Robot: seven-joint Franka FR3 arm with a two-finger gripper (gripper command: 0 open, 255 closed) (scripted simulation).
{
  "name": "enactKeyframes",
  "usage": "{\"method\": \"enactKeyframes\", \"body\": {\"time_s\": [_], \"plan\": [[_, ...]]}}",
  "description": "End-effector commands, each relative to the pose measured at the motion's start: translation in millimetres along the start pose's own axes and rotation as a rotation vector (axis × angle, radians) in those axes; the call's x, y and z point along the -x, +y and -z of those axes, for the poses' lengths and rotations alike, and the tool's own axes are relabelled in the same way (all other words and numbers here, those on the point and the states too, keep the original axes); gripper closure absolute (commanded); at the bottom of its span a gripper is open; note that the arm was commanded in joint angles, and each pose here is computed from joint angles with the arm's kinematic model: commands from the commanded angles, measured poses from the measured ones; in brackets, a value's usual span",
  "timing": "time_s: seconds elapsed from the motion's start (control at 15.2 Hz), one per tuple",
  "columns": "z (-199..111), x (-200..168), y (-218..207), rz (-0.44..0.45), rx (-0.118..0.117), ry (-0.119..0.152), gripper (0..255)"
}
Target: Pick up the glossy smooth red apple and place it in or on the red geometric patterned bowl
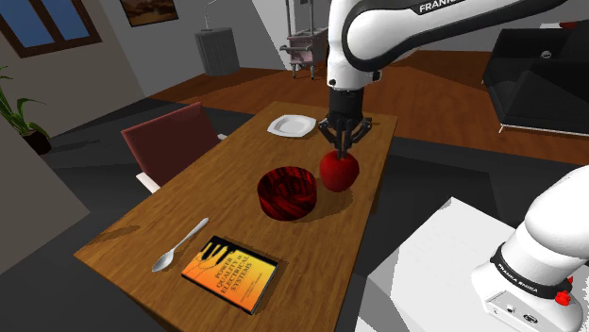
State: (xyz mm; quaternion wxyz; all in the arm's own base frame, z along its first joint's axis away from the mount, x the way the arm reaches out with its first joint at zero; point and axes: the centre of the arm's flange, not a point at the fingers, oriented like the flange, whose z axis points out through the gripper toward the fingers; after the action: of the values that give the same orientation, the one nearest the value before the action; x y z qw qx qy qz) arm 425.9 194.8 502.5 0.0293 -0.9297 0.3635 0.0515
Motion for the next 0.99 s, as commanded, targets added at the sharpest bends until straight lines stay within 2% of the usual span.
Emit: {"method": "enactKeyframes", "body": {"time_s": [0.0, 0.66, 0.92], "plan": [[11, 1, -1, 0.0, 0.0, 0.0, 255], [62, 7, -2, 0.0, 0.0, 0.0, 255], [82, 2, -50, 0.0, 0.0, 0.0, 255]]}}
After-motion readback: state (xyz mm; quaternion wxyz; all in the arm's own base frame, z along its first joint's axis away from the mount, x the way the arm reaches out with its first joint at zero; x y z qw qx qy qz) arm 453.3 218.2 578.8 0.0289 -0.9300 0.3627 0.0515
